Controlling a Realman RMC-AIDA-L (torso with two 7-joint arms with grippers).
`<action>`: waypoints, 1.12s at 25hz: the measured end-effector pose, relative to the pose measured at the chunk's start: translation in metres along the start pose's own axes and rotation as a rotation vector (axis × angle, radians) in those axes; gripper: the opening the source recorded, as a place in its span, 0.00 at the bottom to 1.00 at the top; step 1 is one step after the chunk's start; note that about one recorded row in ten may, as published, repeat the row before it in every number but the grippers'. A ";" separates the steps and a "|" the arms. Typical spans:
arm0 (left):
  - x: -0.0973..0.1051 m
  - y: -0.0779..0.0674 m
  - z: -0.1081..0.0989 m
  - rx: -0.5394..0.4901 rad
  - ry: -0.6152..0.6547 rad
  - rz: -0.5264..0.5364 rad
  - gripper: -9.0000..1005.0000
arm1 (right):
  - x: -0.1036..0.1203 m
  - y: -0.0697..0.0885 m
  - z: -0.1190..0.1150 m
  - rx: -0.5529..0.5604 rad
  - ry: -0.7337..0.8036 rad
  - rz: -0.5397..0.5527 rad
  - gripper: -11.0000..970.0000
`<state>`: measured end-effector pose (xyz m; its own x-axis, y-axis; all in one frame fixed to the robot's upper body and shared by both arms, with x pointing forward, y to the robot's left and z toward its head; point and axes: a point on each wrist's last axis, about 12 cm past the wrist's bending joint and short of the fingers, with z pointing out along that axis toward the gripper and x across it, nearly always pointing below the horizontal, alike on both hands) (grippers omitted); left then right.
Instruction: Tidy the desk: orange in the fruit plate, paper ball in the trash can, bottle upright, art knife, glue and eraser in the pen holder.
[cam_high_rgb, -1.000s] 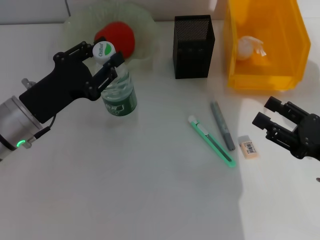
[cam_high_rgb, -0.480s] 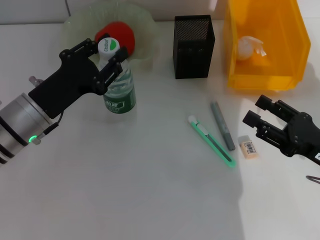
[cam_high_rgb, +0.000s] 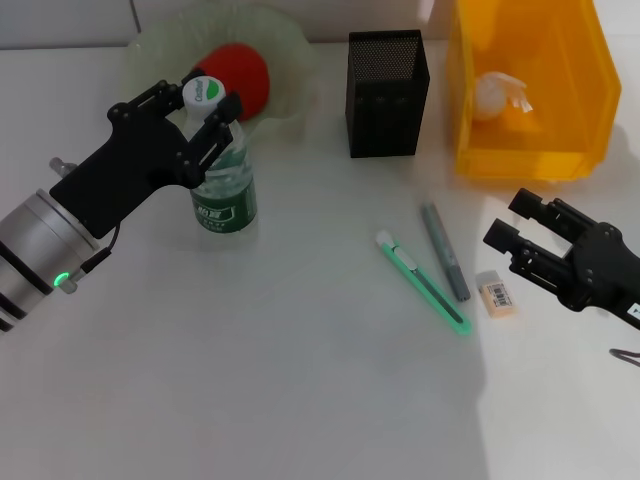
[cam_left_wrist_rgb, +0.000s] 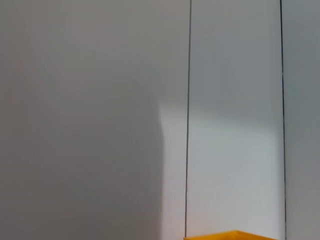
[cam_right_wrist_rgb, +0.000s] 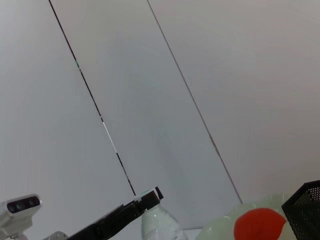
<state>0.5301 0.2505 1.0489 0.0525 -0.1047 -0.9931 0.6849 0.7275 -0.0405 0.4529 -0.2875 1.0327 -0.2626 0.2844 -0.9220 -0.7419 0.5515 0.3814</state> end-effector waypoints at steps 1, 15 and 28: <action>0.000 0.000 0.000 0.000 0.000 0.000 0.46 | 0.000 0.000 0.000 -0.001 0.000 -0.001 0.75; -0.020 0.002 -0.022 -0.078 -0.238 -0.043 0.70 | -0.001 -0.001 0.002 -0.004 -0.001 -0.005 0.75; -0.060 0.013 -0.084 0.223 -0.199 -0.139 0.70 | -0.013 -0.003 0.004 -0.029 -0.050 -0.013 0.74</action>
<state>0.4743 0.3234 1.0991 0.0739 -0.3391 -0.9378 0.8364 0.5332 -0.1268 0.4609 -0.2897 1.0441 -0.2227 0.3166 -0.9221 -0.7629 0.5323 0.3670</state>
